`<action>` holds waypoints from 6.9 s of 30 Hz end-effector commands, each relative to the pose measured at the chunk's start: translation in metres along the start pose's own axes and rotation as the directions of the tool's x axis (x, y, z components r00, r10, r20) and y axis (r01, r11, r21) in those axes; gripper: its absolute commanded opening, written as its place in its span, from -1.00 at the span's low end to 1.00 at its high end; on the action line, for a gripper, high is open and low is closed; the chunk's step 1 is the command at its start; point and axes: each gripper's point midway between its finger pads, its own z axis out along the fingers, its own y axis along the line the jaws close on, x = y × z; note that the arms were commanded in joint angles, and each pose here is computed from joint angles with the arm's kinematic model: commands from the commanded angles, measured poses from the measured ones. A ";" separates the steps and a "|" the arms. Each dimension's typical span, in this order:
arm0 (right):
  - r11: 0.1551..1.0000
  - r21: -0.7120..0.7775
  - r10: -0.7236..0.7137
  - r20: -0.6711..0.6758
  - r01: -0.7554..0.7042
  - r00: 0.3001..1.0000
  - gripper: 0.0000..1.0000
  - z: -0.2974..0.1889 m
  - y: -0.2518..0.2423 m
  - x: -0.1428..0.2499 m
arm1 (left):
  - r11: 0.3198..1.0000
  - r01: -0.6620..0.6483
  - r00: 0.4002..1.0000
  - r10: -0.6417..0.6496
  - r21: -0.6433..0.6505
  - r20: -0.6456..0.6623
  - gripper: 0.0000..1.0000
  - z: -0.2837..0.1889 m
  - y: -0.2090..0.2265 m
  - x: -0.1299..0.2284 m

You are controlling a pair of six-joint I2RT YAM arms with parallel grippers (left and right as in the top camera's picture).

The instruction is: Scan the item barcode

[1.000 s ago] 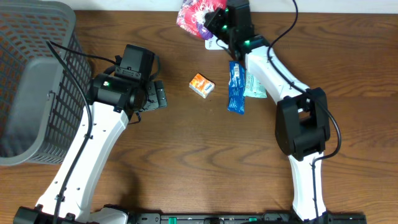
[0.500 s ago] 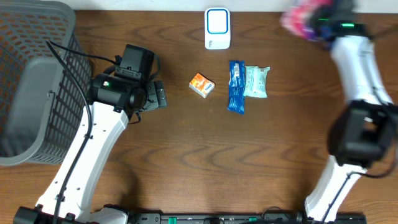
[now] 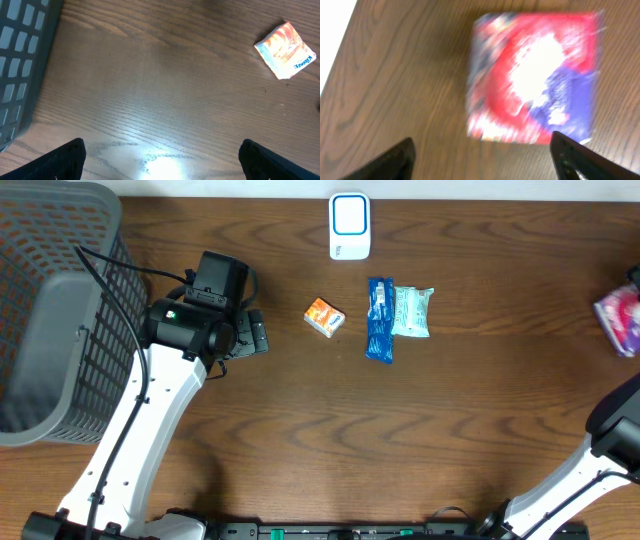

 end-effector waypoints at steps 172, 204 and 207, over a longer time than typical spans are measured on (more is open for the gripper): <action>0.447 -0.843 -0.652 -0.080 0.297 0.754 -0.98 -0.128 0.328 0.374 | 1.000 0.008 1.000 -0.008 -0.008 0.006 0.96 -0.001 0.002 -0.002; 0.885 -0.302 -0.400 -0.104 0.354 0.911 -0.98 -0.013 0.129 0.134 | 1.000 0.008 1.000 -0.008 -0.009 0.006 0.96 -0.001 0.002 -0.002; 0.890 -0.207 -0.431 -0.091 0.407 0.898 -0.98 -0.001 0.082 0.100 | 1.000 0.008 1.000 -0.008 -0.008 0.006 0.96 -0.001 0.002 -0.002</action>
